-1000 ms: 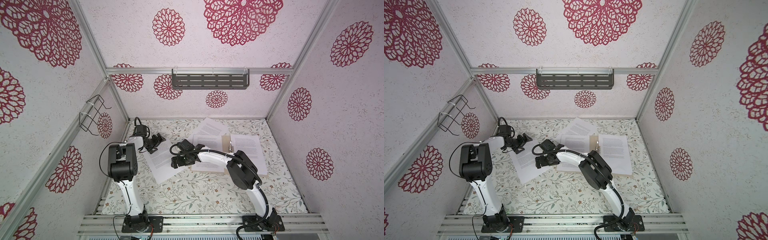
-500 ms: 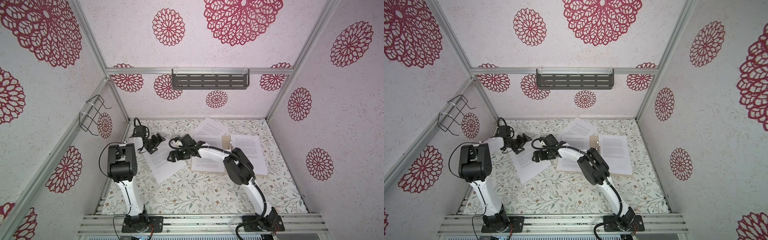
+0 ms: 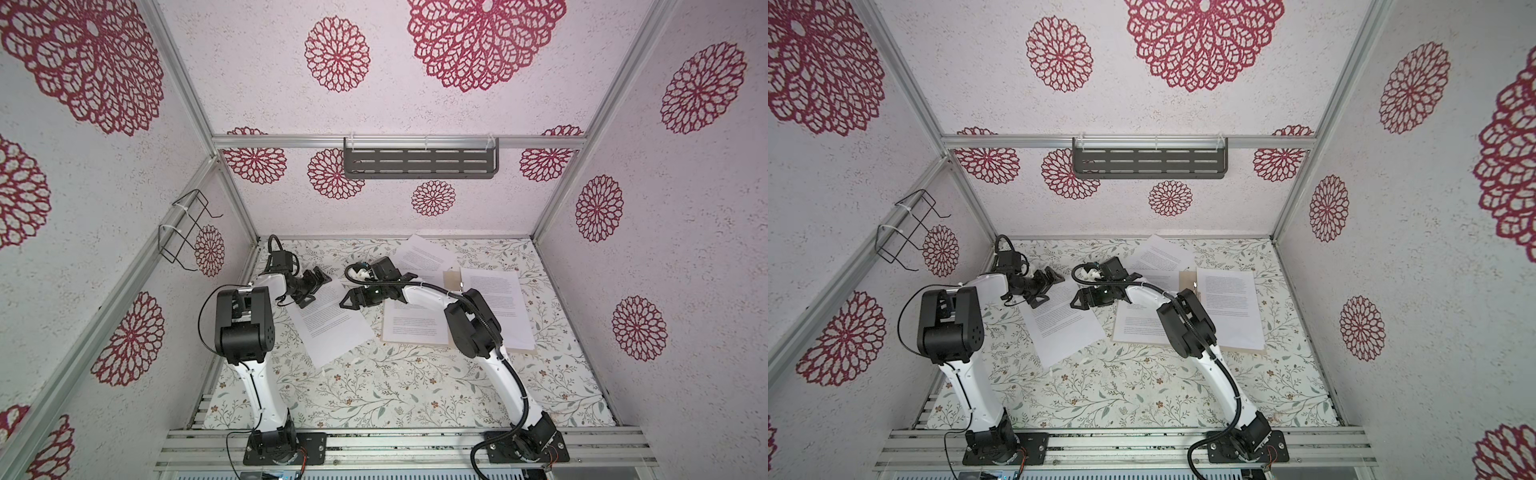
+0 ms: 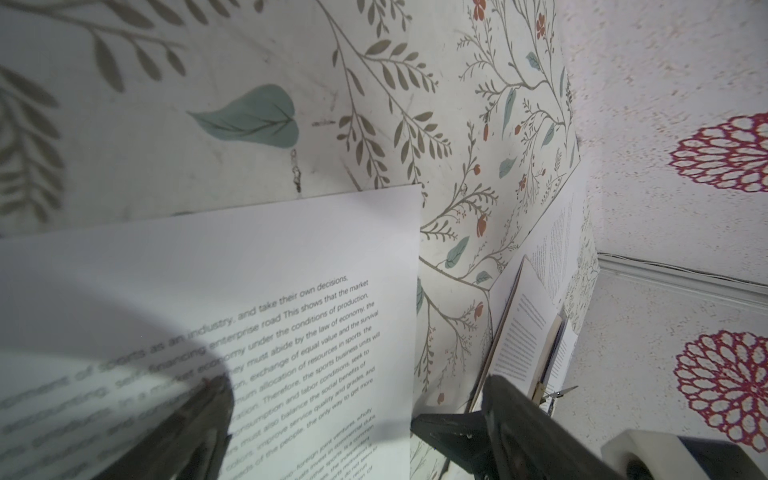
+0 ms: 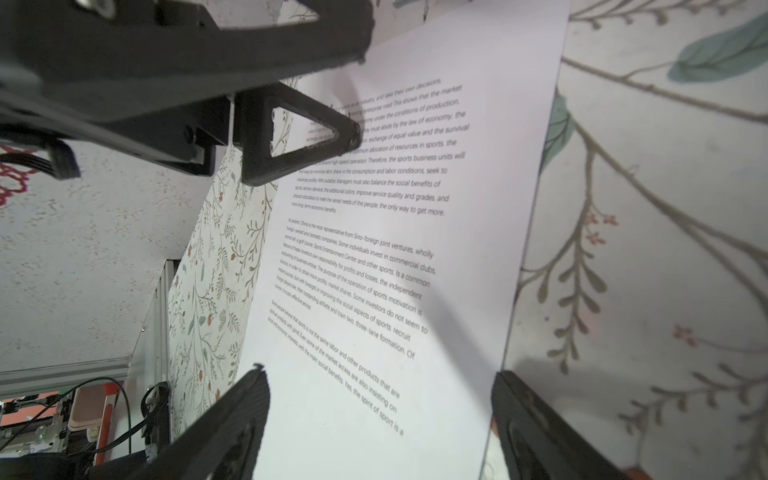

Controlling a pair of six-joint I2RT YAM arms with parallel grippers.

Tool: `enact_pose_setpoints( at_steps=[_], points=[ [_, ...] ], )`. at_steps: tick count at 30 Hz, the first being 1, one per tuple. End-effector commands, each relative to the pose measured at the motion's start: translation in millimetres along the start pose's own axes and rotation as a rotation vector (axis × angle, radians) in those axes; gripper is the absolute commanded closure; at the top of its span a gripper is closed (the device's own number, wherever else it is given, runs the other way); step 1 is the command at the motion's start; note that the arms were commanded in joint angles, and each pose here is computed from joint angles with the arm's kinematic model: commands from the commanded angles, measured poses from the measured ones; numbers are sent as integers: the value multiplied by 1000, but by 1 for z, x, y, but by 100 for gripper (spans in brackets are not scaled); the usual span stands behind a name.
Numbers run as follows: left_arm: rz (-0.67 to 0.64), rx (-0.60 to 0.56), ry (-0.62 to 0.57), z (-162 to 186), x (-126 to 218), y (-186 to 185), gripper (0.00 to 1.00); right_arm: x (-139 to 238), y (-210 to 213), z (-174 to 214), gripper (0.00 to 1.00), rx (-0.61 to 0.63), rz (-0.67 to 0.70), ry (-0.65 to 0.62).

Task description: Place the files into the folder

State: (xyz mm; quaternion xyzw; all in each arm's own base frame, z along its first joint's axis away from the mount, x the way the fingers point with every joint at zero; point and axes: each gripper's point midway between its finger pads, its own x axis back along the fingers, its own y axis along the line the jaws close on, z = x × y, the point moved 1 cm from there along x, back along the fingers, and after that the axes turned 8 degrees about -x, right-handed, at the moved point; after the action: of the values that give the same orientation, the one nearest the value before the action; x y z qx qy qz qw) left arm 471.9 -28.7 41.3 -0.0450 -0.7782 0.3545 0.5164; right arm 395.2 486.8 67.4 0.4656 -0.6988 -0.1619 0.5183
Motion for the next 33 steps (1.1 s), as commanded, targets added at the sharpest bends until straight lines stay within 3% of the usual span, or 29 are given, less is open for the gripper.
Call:
enact_pose_setpoints(
  at_steps=[1,8,11,18,24,33],
  points=[
    [-139,95,164,53,-15,41,3,-1,-35,16,12,-57,209,48],
    [-143,115,165,52,-15,46,2,4,-49,45,10,-98,480,109],
    [-147,119,159,51,-14,48,3,20,-42,60,4,-111,531,70],
    [-157,124,159,52,-13,52,2,38,-29,109,1,-206,527,68],
    [-153,127,157,52,-14,52,3,19,-4,142,1,-237,505,136],
    [-147,120,175,59,-19,50,2,-12,12,105,1,-246,340,122]
  ],
)
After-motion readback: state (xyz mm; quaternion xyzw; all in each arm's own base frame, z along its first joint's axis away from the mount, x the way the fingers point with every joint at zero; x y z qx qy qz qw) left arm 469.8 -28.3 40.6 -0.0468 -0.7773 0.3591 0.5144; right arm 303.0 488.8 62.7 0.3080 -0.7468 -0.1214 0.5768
